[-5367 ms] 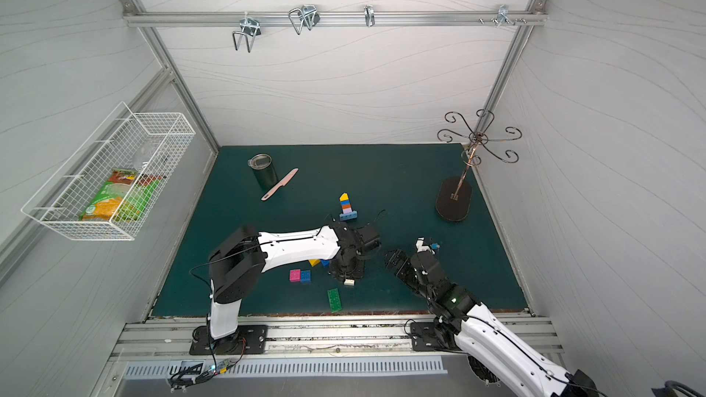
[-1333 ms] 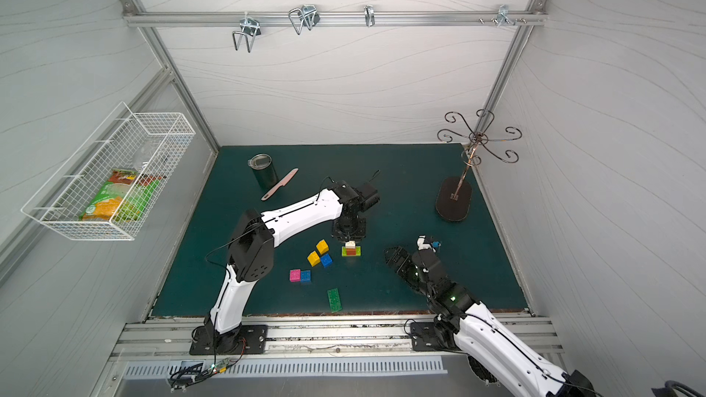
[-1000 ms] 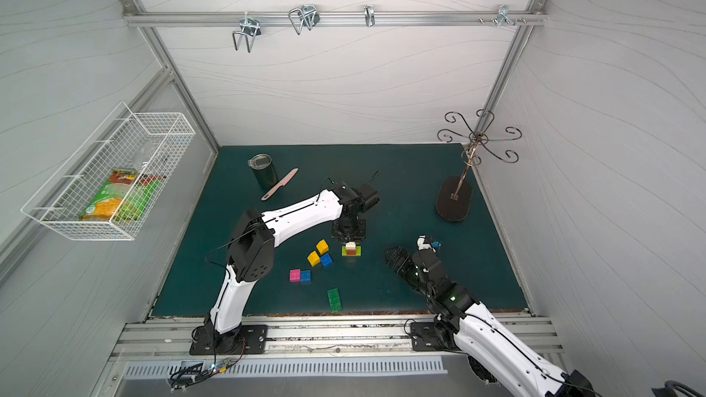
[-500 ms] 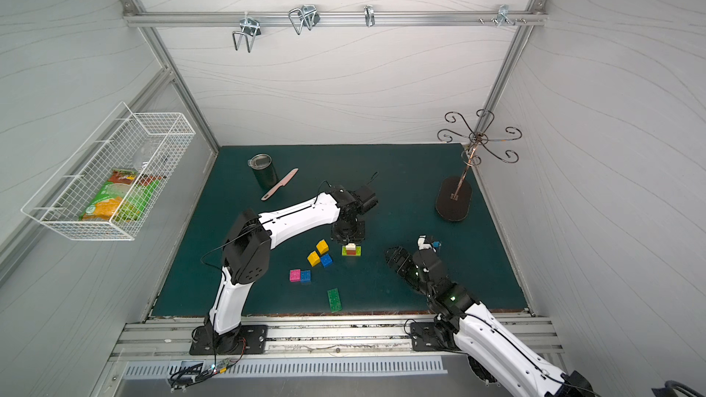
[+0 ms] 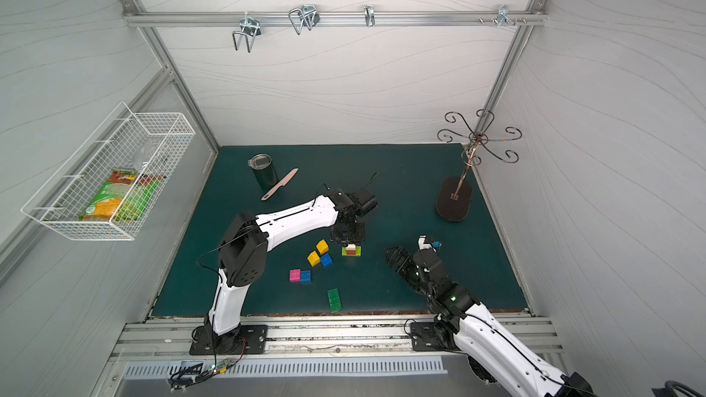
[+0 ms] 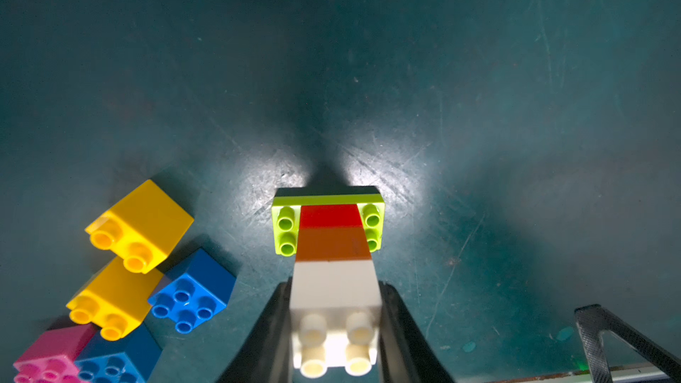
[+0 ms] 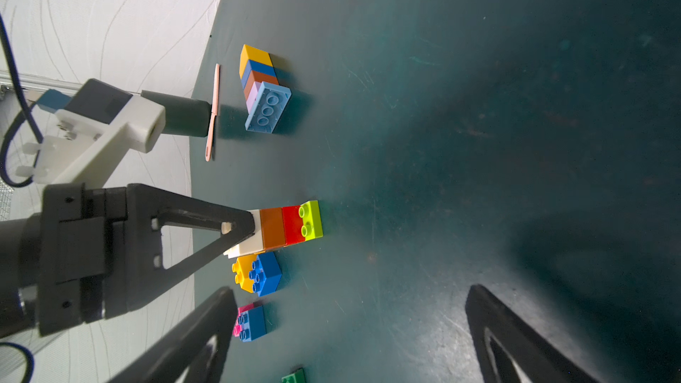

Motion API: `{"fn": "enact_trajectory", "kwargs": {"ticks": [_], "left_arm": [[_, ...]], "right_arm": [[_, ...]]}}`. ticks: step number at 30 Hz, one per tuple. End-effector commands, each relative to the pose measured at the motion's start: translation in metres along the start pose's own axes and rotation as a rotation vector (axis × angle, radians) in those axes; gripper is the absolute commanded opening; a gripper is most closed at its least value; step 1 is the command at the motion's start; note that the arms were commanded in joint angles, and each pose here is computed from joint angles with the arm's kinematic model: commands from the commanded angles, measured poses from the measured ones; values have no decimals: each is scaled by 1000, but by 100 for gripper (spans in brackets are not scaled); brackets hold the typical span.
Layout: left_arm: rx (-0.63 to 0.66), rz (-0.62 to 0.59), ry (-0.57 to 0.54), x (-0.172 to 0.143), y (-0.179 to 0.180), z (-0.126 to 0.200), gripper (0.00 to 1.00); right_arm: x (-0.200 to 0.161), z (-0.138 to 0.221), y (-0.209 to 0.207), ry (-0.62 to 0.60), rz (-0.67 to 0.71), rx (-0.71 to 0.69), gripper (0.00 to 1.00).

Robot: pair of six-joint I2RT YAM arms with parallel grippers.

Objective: Assemble the number 1 with lego
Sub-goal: Assemble the lego brick with the lego brick.

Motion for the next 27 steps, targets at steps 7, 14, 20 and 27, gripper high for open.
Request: {"fn": "enact_trajectory", "kwargs": {"ticks": [7, 14, 20, 27], "left_arm": [[59, -42, 29, -4, -5, -30, 24], [42, -50, -6, 3, -14, -2, 47], [8, -51, -63, 11, -22, 34, 62], [16, -16, -116, 7, -13, 68, 71]], "right_arm": [[0, -1, -2, -6, 18, 7, 99], [0, 1, -2, -11, 25, 12, 99], [0, 2, -2, -7, 30, 14, 99], [0, 2, -1, 0, 32, 10, 99]]}}
Point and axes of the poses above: each gripper's point midway between its finger pads, its own z axis back along the fingers, its own y axis along the line the jaws close on, x = y × z, the point moved 10 cm from there along z, back along the fingers, and after that the axes turned 6 degrees about -z, right-handed, at the moved point
